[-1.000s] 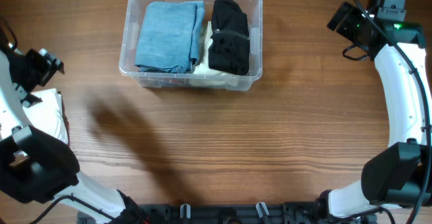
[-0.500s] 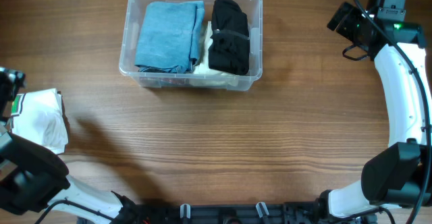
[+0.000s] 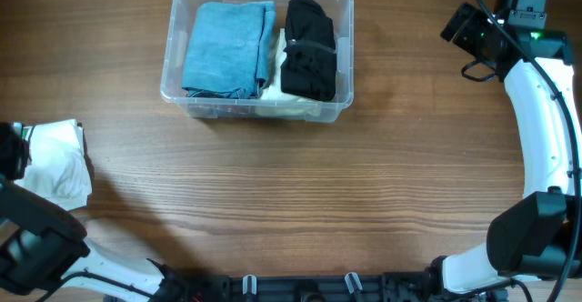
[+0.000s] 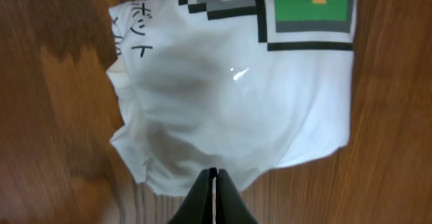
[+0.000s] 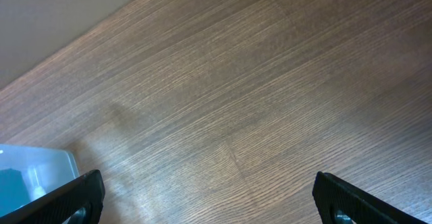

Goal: Pack container
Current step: 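Move the left gripper out of the bin to the white T-shirt, then grasp the white green-print T-shirt with the left gripper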

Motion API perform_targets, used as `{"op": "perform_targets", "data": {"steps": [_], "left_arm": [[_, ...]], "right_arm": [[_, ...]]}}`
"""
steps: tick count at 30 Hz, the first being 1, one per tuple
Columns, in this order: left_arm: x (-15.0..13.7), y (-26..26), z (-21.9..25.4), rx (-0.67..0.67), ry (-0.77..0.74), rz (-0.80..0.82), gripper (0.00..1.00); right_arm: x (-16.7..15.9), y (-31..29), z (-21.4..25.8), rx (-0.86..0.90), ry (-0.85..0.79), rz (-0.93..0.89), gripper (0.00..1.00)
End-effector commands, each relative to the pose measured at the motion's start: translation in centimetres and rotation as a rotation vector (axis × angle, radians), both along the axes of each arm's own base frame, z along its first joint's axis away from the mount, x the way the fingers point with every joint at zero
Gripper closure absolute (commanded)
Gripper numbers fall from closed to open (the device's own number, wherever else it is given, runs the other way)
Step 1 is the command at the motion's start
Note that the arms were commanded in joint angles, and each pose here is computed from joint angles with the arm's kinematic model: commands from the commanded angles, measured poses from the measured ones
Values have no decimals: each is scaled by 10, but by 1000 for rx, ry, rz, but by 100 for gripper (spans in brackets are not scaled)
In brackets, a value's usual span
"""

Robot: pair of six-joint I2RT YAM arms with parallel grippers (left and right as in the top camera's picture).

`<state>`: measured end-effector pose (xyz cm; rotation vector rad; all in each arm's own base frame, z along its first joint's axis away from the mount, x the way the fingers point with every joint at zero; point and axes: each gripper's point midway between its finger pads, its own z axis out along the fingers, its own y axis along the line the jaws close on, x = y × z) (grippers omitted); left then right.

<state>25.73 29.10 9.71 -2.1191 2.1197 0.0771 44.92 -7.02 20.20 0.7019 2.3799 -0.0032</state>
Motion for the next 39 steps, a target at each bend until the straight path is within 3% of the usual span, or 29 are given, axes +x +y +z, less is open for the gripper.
{"op": "perform_targets", "data": {"steps": [1, 30, 39], "left_arm": [[-6, 4, -17, 13, 26, 33, 96], [-27, -9, -74, 19, 82, 35, 96], [-18, -24, -92, -75, 46, 31, 96]], "right_arm": [[1, 2, -6, 11, 9, -3, 0], [1, 2, -6, 12, 9, -3, 0], [1, 2, -6, 11, 9, -3, 0]]}}
